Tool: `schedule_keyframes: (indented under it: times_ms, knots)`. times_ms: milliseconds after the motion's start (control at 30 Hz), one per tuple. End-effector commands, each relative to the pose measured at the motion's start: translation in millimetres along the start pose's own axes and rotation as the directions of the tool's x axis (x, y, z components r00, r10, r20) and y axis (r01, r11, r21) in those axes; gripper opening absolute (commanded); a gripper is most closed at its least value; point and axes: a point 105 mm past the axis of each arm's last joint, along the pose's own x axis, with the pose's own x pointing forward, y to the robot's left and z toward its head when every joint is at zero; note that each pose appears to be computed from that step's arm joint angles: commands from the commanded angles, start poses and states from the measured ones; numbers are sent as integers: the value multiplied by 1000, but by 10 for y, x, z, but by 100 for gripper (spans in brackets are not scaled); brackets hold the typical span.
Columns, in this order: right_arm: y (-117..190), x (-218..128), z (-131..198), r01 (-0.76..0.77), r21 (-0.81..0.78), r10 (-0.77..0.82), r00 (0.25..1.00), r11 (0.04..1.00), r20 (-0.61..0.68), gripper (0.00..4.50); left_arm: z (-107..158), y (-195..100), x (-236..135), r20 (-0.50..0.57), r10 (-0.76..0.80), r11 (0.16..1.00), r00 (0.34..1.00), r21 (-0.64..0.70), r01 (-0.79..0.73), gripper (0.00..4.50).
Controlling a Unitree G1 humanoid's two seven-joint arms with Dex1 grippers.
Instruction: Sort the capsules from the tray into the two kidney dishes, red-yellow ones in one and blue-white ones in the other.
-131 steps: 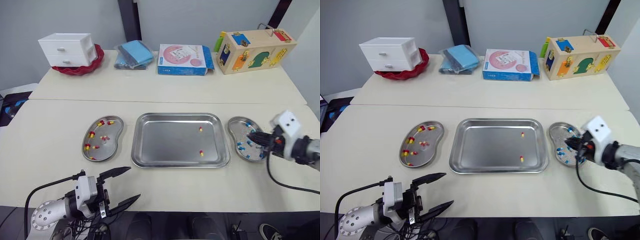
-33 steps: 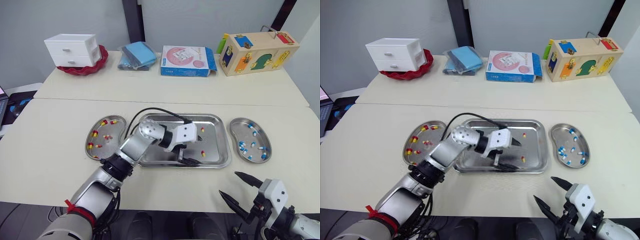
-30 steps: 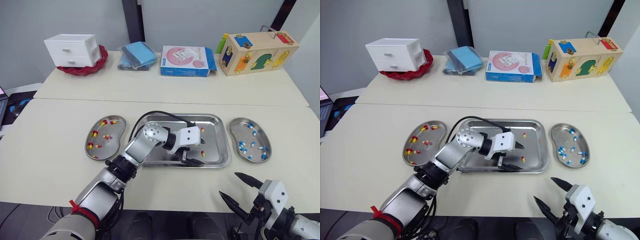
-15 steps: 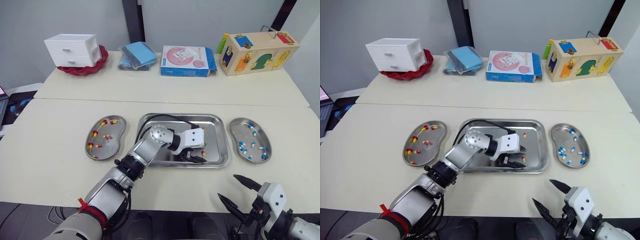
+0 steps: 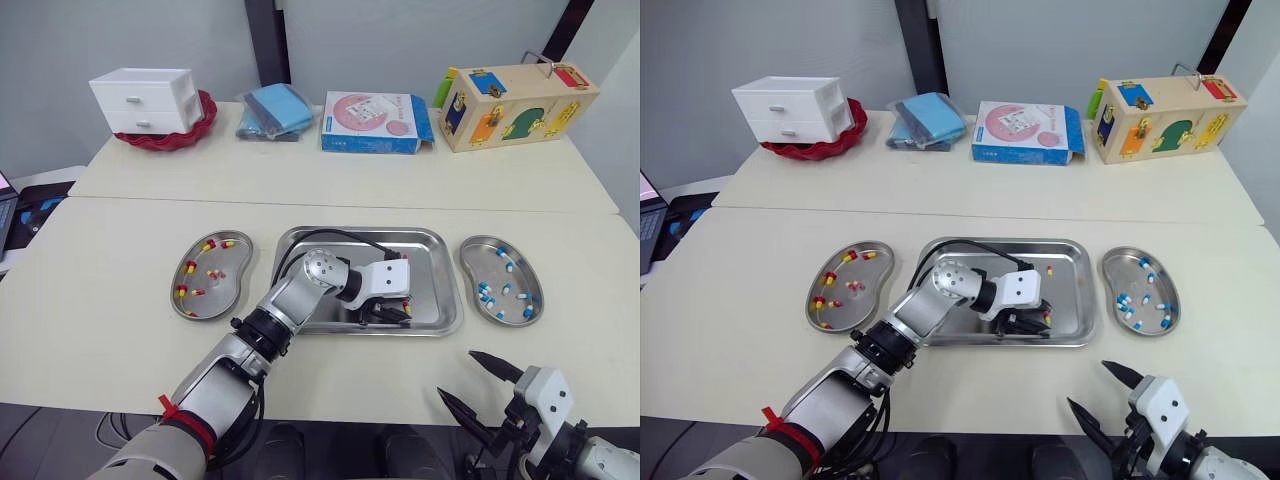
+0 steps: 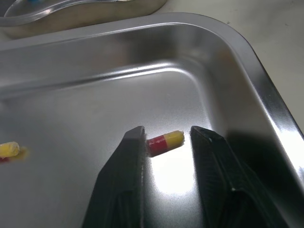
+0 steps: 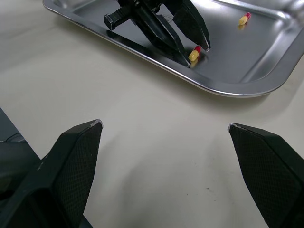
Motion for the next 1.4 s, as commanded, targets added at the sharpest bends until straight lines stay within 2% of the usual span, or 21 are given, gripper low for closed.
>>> schedule_keyframes:
  times_ms: [33,433,533,600,1133,1167,1400]
  knots:
    - [35,1,89,-5,-21,5,999,1000,34,450,35,-2,27,2,1,1000,1000,21,-1,148]
    - [37,15,58,-6,-17,6,1000,1000,29,450,-11,-49,20,-18,-23,1000,1000,19,24,148]
    - [36,20,60,-7,-18,8,1000,1000,28,450,-39,-55,14,-35,-26,999,999,19,27,95]
    - [36,22,61,-8,-18,9,1000,1000,26,450,-55,-62,11,-45,-27,999,999,23,28,42]
    - [32,43,98,-12,-22,13,1000,1000,28,450,-50,-47,6,-42,-14,1000,999,21,15,42]
    - [31,45,100,-12,-22,13,999,1000,29,450,-45,-43,4,-40,-13,1000,999,21,14,6]
    - [32,56,108,-17,-22,18,999,1000,31,450,-17,-12,-28,-30,-5,1000,1000,17,5,2]
